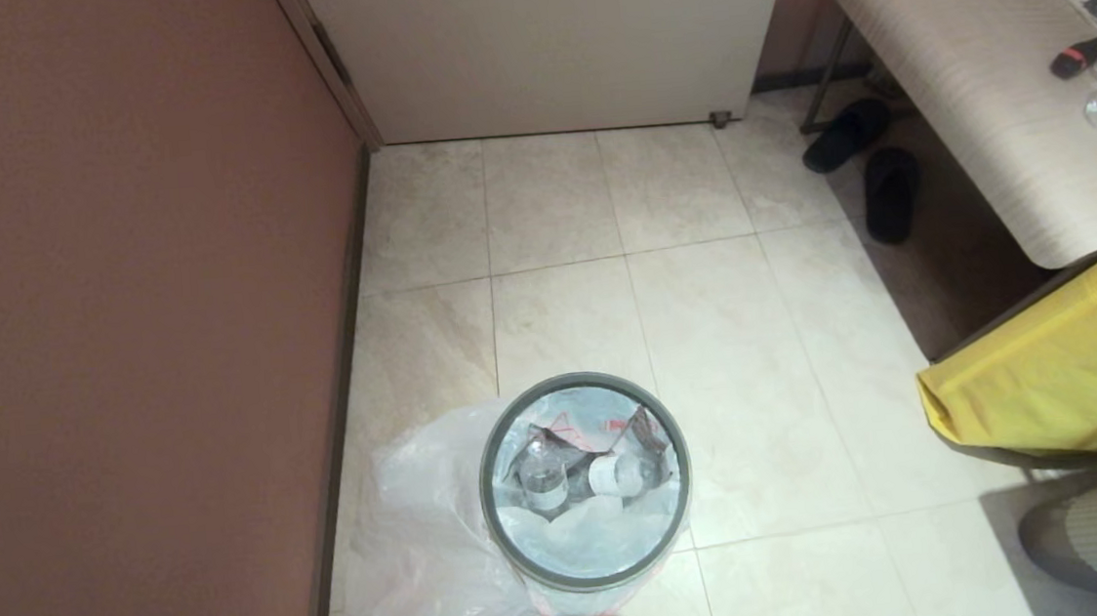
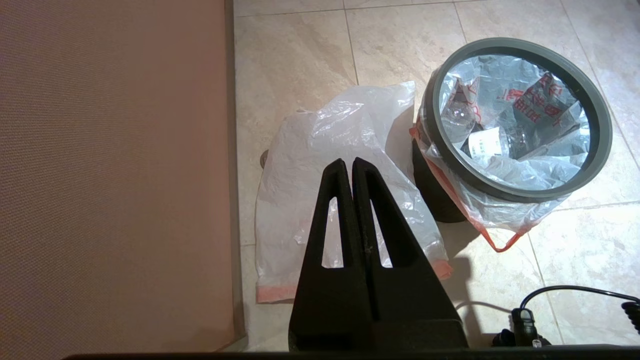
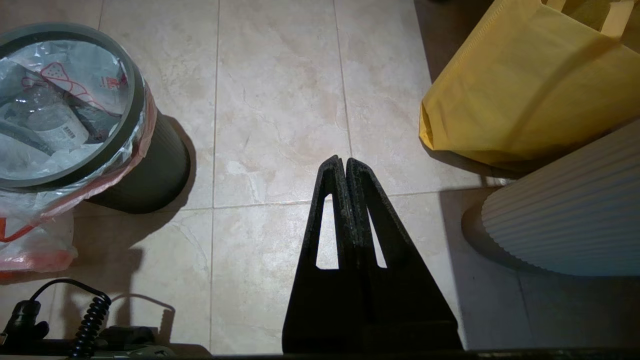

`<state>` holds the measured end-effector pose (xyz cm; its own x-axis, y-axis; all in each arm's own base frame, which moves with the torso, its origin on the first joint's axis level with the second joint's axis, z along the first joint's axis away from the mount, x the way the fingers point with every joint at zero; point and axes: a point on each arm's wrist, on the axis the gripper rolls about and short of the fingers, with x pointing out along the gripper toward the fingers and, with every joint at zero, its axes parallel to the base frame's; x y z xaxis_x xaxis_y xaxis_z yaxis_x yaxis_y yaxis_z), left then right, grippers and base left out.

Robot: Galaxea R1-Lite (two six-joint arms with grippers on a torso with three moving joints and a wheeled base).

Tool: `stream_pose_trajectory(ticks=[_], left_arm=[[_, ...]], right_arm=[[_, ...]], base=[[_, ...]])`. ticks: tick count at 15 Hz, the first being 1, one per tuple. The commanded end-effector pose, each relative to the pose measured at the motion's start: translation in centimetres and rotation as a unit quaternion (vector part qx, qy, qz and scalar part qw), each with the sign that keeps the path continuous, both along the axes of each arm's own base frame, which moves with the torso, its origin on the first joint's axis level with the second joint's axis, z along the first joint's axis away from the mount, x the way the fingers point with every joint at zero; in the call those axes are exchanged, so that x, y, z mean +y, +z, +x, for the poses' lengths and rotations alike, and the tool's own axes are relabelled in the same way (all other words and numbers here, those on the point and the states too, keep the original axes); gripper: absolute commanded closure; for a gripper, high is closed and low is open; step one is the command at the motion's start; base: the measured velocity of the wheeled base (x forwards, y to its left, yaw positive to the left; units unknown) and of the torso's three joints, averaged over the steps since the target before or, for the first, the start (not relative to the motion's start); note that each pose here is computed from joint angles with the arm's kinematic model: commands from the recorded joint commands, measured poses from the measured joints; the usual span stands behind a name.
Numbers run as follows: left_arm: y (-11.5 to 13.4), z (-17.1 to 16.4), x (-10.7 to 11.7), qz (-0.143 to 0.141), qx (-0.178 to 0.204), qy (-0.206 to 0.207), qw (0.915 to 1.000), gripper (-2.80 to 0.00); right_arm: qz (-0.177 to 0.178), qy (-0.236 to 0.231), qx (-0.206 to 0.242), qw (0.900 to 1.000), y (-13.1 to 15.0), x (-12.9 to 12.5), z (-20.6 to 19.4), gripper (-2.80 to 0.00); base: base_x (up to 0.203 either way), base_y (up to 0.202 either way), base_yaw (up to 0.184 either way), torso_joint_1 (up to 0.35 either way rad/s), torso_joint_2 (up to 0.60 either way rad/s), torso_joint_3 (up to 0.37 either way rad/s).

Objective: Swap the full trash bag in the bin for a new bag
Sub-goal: Place the trash can ring on the floor

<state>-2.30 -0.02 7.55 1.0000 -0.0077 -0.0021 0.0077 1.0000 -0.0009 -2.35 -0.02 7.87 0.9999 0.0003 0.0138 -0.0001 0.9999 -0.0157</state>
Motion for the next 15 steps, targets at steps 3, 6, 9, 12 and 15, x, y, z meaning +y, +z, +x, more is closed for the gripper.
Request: stream_pose_trajectory(ticks=[3,6,9,12,15], left_arm=[[0.0,0.0,0.0,0.0,0.0,0.0,1.0,0.0],[0.0,0.0,0.0,0.0,0.0,0.0,1.0,0.0],[0.0,0.0,0.0,0.0,0.0,0.0,1.0,0.0],[0.0,0.0,0.0,0.0,0.0,0.0,1.0,0.0],[0.0,0.0,0.0,0.0,0.0,0.0,1.0,0.0]], right_arm=[[0.001,0.002,-0.04,0.999,4.5,0.0,-1.3,0.0],[-0.011,-0.004,-0.003,1.0,7.1,0.0,-0.5,0.0],[-0.023,-0.001,0.04,0.999,10.3,0.0,1.7,0.0],[-0.036,0.022,0.08,0.996,14.0,0.1,5.2,0.0],[-0.052,0.032,0.145,0.988,16.1,0.2,10.7,0.0]], base=[[0.0,0.0,0.0,0.0,0.0,0.0],[0.0,0.0,0.0,0.0,0.0,0.0],[0.0,0.0,0.0,0.0,0.0,0.0],[0.0,0.0,0.0,0.0,0.0,0.0],[0.0,0.0,0.0,0.0,0.0,0.0]])
